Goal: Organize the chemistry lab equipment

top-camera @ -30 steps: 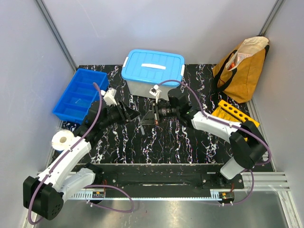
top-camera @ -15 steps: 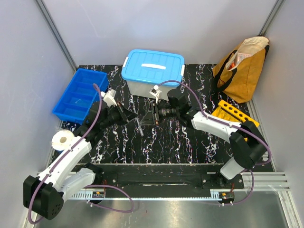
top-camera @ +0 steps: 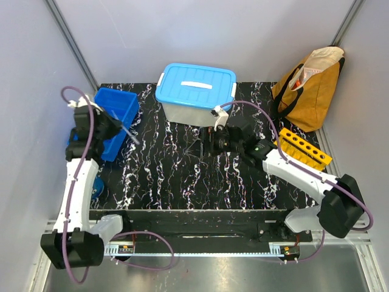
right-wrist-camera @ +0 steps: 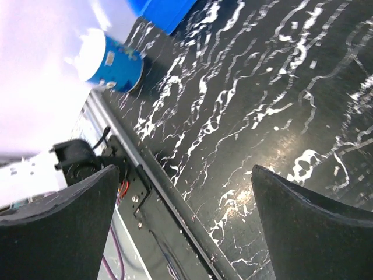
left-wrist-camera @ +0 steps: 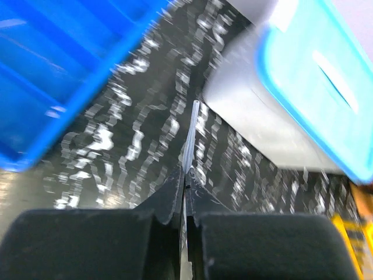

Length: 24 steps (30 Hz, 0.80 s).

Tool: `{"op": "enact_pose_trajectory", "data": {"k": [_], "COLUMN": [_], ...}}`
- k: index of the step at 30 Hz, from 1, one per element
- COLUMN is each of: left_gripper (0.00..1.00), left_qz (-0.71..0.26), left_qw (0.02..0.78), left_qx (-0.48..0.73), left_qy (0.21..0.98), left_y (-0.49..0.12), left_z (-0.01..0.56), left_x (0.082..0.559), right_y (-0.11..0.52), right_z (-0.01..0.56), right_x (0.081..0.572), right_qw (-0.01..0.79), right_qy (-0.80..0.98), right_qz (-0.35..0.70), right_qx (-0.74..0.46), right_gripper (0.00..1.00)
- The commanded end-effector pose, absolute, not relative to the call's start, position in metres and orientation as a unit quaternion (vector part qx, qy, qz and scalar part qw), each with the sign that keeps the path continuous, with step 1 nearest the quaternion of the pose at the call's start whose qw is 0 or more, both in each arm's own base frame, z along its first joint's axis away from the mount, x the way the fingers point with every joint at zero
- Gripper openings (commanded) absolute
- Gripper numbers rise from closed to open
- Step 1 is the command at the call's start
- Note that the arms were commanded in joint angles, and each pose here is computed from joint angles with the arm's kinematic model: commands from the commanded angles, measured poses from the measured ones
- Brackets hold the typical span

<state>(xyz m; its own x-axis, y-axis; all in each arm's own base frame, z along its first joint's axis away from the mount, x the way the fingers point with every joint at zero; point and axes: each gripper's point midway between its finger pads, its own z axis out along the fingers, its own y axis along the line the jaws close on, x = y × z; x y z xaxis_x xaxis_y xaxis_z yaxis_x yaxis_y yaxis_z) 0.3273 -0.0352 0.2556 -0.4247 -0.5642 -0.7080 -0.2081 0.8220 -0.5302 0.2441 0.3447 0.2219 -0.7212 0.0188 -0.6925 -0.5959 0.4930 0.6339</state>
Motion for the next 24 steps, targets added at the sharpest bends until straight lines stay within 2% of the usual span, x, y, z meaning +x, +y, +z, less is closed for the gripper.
{"op": "enact_pose_trajectory", "data": {"k": [1,5,9,15,24], "left_gripper": [0.0,0.0,0.0,0.0,0.0], "left_qz": [-0.073,-0.017,-0.026,0.044,0.072], "left_qw": [0.493,0.474,0.47,0.462,0.427], "left_qx": [-0.305,-0.377,-0.424,-0.473,-0.504], "left_qy": [0.811,0.795,0.773,0.749,0.748], "left_y": [0.044,0.094,0.124,0.172,0.194], "left_z": [0.258,0.243,0.23,0.21,0.173], "left_x": [0.339,0.35,0.367,0.374,0.386], "right_y": [0.316,0.321,0.318,0.301,0.279], "right_z": [0.202,0.194,0.185,0.186,0.197], "right_x": [0.263,0.25,0.243,0.242,0.251], "right_qw": [0.318,0.256,0.23,0.251,0.282], "right_qy": [0.856,0.86,0.864,0.867,0.866], "right_qz": [0.402,0.423,0.428,0.407,0.392], "right_qx": [-0.076,-0.124,-0.133,-0.138,-0.128], "right_gripper": [1.0,1.0,1.0,1.0,1.0]}}
